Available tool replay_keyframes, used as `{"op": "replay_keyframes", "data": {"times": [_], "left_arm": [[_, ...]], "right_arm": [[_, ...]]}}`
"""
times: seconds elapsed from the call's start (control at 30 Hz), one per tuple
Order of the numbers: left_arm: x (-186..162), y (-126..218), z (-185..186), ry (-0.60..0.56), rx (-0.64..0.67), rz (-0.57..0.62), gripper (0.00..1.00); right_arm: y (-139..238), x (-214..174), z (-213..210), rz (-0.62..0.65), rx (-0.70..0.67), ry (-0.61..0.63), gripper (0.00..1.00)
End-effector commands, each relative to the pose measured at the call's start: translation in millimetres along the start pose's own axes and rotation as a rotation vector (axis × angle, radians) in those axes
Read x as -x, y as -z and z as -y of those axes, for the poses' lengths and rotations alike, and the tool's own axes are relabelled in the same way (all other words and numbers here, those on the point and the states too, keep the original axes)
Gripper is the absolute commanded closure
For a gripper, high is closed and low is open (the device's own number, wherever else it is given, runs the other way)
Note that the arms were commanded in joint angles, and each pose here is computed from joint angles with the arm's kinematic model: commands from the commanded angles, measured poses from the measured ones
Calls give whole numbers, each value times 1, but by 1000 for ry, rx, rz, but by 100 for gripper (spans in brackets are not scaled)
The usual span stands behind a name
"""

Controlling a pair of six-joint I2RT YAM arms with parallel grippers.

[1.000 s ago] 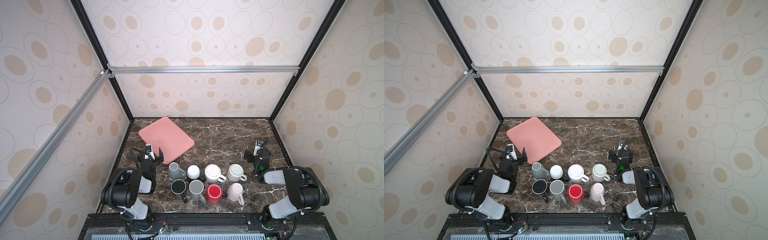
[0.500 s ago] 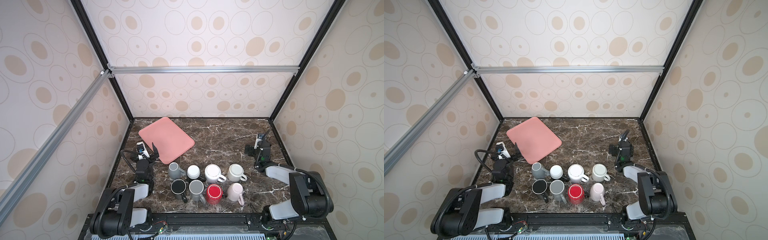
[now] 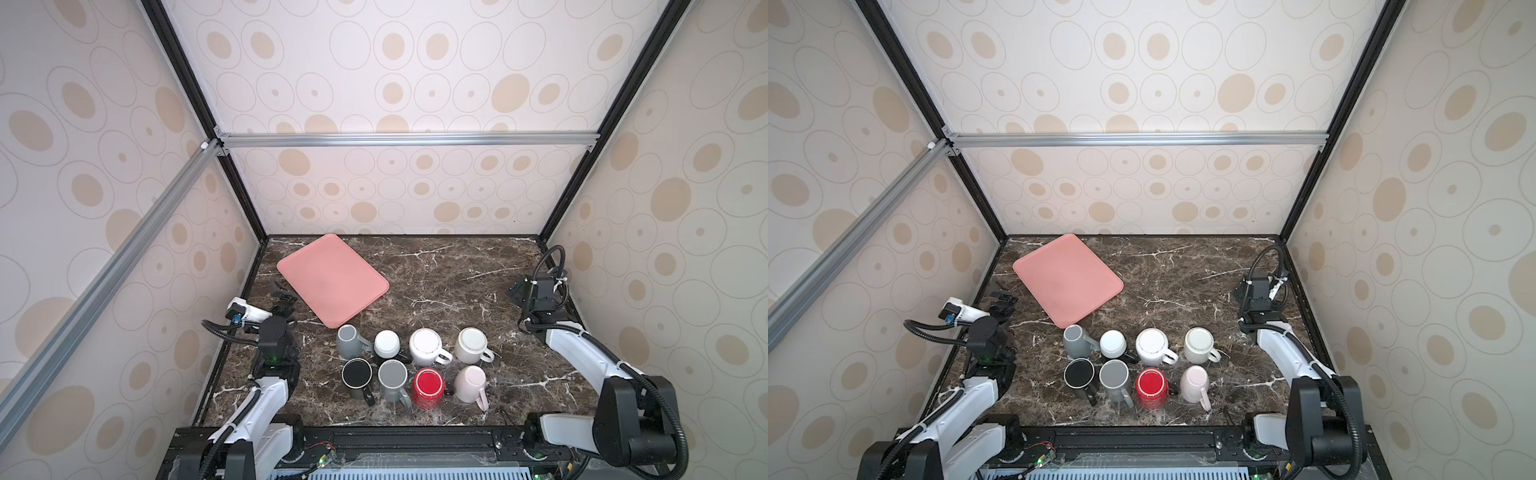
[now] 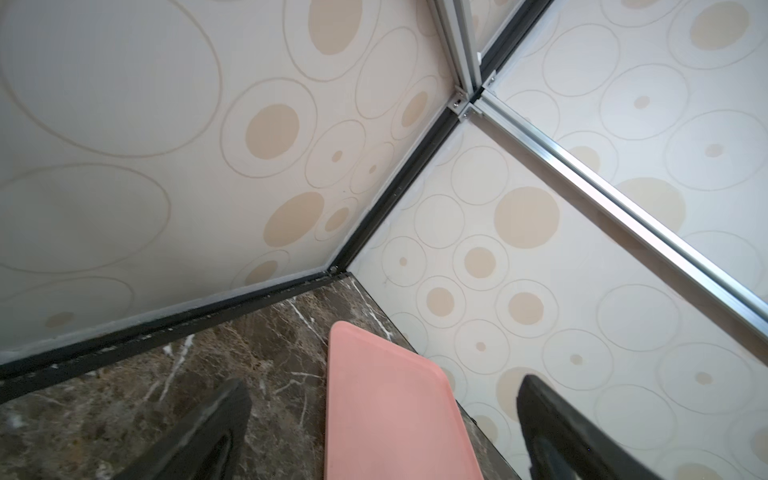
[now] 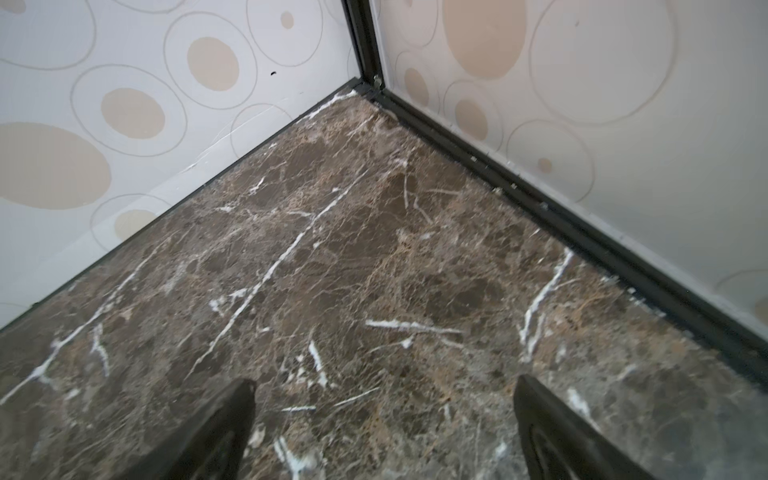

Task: Turn the mug right side up
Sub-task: 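Reach the right gripper across to the pink tray's near corner while the left arm rises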

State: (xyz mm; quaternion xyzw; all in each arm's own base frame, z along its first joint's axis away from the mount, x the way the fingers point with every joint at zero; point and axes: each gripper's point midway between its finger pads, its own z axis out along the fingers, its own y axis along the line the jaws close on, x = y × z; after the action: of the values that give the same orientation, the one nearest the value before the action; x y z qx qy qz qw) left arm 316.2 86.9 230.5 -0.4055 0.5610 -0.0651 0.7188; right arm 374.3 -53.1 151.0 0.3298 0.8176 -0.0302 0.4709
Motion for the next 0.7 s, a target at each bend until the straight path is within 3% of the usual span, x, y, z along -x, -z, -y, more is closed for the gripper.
{"op": "replay_keyframes", "data": {"times": [0.0, 0.13, 0.33, 0.47, 0.67], "left_arm": [[0, -2, 33, 25, -127, -75, 1], [-20, -10, 55, -27, -174, -222, 1], [-65, -14, 80, -80, -243, -492, 0], [-76, -5, 80, -73, -257, -557, 1], [-92, 10, 70, -54, -247, -646, 1]], "right_arm": [[9, -21, -26, -137, 155, -53, 0], [16, -46, -57, -313, 262, -35, 2], [32, -86, -105, -390, 343, 26, 3], [47, -116, -151, -428, 412, 47, 5], [56, -154, -207, -467, 420, 37, 16]]}}
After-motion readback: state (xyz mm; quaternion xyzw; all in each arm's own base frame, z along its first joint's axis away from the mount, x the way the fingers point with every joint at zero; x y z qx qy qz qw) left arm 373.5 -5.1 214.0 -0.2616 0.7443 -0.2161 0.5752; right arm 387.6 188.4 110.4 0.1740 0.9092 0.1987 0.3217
